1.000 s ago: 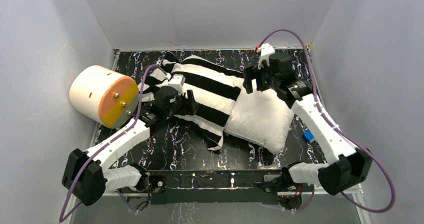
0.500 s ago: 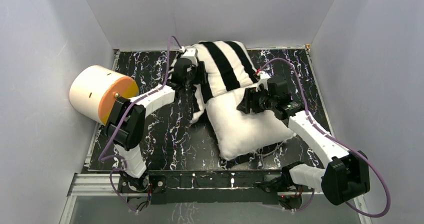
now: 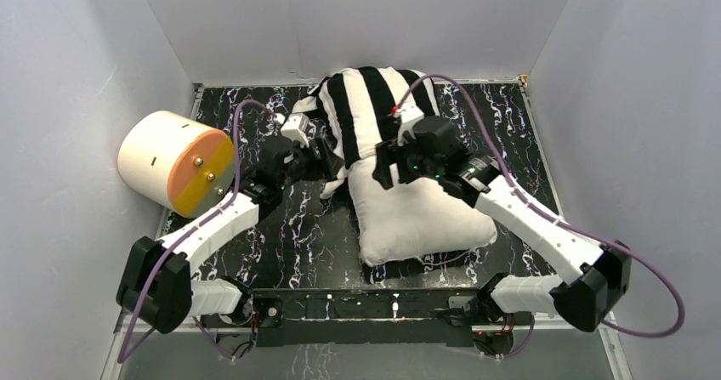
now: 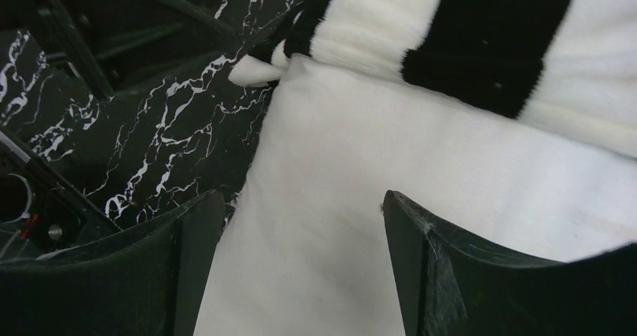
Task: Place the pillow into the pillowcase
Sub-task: Stuff the pillow into the pillowcase.
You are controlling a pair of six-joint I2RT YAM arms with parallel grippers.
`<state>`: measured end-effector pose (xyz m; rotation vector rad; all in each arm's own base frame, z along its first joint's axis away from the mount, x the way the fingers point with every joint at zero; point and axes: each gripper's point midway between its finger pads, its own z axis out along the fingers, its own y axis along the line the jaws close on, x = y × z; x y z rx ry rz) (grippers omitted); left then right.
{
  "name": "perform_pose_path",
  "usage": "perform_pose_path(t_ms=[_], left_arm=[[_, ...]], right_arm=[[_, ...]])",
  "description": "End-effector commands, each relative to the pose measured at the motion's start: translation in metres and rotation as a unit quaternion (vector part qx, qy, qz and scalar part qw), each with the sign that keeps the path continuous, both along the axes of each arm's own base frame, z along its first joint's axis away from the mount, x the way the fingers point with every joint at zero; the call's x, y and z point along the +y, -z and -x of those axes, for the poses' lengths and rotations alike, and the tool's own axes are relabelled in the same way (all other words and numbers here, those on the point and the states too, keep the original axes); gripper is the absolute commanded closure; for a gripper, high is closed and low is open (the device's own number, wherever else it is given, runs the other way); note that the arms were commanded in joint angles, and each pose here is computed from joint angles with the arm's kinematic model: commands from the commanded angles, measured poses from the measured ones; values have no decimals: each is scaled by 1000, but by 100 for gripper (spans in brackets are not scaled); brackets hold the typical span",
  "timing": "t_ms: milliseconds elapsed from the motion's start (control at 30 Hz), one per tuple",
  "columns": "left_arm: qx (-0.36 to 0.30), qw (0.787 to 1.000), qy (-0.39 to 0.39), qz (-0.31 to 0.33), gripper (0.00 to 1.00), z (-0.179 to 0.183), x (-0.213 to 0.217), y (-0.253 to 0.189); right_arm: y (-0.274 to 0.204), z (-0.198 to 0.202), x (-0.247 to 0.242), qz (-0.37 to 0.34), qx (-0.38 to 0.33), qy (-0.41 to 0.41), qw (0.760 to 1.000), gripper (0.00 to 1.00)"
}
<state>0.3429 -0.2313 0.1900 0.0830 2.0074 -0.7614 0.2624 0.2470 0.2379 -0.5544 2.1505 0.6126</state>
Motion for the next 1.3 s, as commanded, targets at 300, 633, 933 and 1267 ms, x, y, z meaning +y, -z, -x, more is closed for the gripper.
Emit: perform_pose_path(t_ms=[300,633,933,1267], left_arm=[[15,996,-56,-74,26,-11,27,110],[-14,999,52,-8,100,-2,-13,86],[61,987,142,42,100,100,-41,55],[167,978,121,-7,100,161,-17,125]], right_arm=[[79,-61,54,198,-119,16,973,5],[106,-97,59,185,-123,58,973,79],[50,-158,51,82,-179,167,966,100],[28,-180,42,12,-202,209,957,100]])
